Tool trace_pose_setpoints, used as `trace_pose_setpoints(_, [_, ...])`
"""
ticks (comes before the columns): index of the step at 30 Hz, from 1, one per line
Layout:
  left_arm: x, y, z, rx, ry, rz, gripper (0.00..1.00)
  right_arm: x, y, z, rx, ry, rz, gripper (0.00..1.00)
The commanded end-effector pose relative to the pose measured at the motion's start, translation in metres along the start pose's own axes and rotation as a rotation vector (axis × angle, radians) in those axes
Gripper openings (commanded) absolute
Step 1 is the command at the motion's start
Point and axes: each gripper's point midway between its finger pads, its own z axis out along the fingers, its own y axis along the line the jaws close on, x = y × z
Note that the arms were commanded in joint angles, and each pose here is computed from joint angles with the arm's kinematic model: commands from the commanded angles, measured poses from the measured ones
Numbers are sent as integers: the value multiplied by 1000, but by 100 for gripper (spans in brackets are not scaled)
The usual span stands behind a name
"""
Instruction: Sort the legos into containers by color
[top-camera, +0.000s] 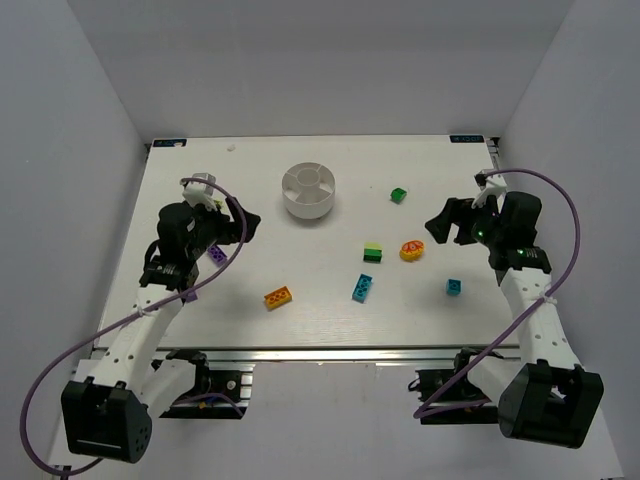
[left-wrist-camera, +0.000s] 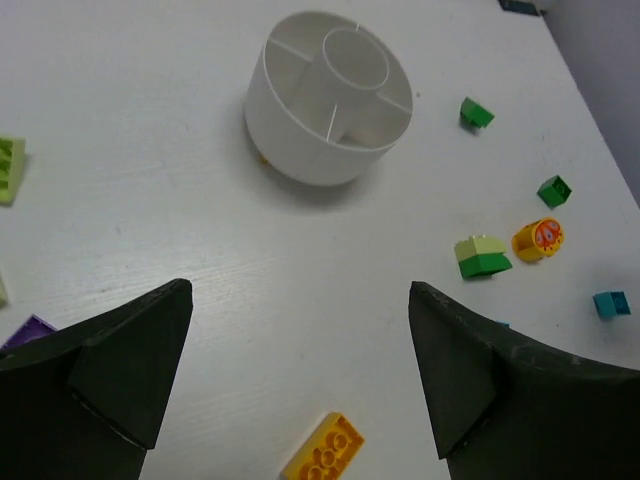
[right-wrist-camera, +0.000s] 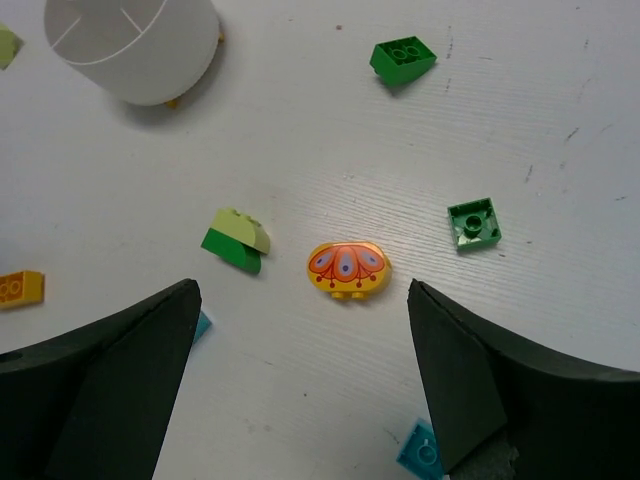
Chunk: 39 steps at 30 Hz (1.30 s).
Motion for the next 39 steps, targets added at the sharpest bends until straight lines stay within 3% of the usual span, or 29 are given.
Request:
trace_pose_setpoints(1, [0, -8, -2, 25, 37, -35, 98, -20, 19, -11, -74, -54, -40, 89])
trace_pose_setpoints(7, [3, 10, 2, -76, 48, -44, 98, 3, 24, -12, -153, -25, -233, 89])
trace_pose_setpoints(8, [6, 15, 3, -97, 60, -43, 95, 8, 22, -12, -169, -14, -328, 89])
trace_pose_setpoints(11, [10, 35, 8, -200, 86, -48, 71, 20, 24, -10, -207, 25, -374, 89])
trace_pose_setpoints(12, [11, 43, 10, -233, 94, -55, 41, 19, 24, -8, -207, 25, -360, 89])
trace_pose_setpoints(14, [15, 57, 20, -302, 136, -64, 15, 17, 29, -9, -231, 23, -353, 89])
trace_pose_setpoints(15, [15, 64, 23, -328, 149, -71, 8, 22, 38, -12, -287, 31, -372, 89])
trace_pose_setpoints(16, [16, 68, 28, -343, 167, -71, 7, 18, 44, -14, -315, 26, -377, 89])
trace_pose_setpoints(17, [18, 79, 37, -391, 201, -70, 14, 20, 47, -16, -333, 31, -366, 89])
trace_pose_setpoints(18, [19, 89, 41, -443, 219, -59, 28, 17, 55, -19, -363, 15, -365, 89])
trace_pose_setpoints(20, [24, 106, 60, -498, 278, -34, 69, 14, 60, -22, -382, -5, -349, 49])
trace_pose_setpoints(21, [23, 117, 65, -548, 294, -12, 74, 11, 62, -23, -379, -19, -358, 31])
trace_pose_setpoints(22, [22, 124, 72, -574, 310, 7, 77, 8, 61, -23, -367, -23, -357, 4])
trace_pose_setpoints(23, [38, 134, 81, -604, 386, 42, 81, 7, 60, -24, -357, -27, -363, 0])
trace_pose_setpoints(24, [24, 138, 91, -623, 361, 65, 83, 5, 59, -25, -342, -36, -373, 6])
trace_pose_setpoints(25, [22, 142, 96, -631, 364, 85, 85, 4, 58, -25, -334, -38, -375, 38])
trace_pose_setpoints(26, [21, 147, 100, -639, 373, 115, 87, 5, 58, -26, -330, -37, -374, 51])
trace_pose_setpoints(28, [26, 157, 114, -633, 402, 132, 88, 1, 60, -28, -327, -47, -386, 65])
trace_pose_setpoints(32, [35, 171, 128, -614, 450, 260, 87, 1, 63, -30, -340, -52, -390, 68])
trace_pose_setpoints(34, [40, 177, 134, -596, 475, 323, 83, 2, 64, -30, -347, -47, -388, 68])
trace_pose_setpoints(39, [44, 192, 137, -625, 488, 369, 81, 4, 64, -29, -352, -42, -393, 69])
